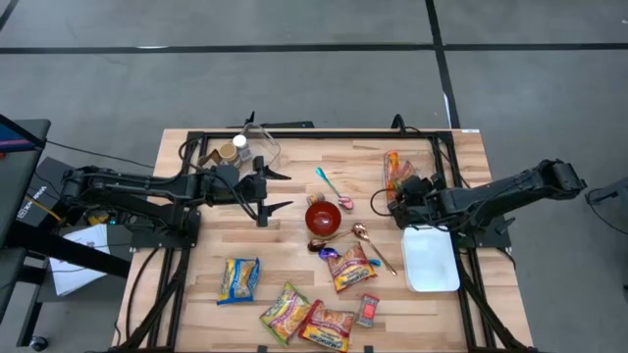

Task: Pick & Place Food Item
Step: Put the top green noodle pack into the right transparent bin

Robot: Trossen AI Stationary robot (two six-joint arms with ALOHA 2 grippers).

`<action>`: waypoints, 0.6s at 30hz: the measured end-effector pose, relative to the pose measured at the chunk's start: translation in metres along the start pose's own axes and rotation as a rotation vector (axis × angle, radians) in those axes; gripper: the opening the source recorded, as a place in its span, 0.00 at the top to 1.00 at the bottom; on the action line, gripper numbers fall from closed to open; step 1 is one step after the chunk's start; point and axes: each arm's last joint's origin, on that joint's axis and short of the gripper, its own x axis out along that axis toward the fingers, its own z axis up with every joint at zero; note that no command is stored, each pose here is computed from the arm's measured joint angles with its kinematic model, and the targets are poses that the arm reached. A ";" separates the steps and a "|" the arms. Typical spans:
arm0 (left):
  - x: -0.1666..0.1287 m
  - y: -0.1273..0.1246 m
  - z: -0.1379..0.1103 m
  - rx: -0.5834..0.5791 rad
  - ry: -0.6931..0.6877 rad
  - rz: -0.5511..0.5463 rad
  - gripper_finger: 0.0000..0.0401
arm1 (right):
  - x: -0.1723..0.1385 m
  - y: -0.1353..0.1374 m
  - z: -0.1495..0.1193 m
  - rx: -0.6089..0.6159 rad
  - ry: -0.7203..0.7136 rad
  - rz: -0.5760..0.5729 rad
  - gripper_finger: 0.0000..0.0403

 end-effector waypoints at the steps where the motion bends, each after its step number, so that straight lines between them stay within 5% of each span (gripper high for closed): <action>1: 0.000 0.000 0.000 0.000 0.000 0.000 0.26 | -0.002 -0.002 0.000 0.015 -0.013 0.001 0.48; 10: 0.000 0.000 0.000 0.000 0.001 -0.001 0.26 | -0.016 -0.042 -0.002 0.264 0.034 -0.043 0.57; 18: 0.000 0.000 0.001 -0.001 -0.008 0.002 0.26 | -0.024 -0.065 0.018 0.464 0.094 0.186 0.59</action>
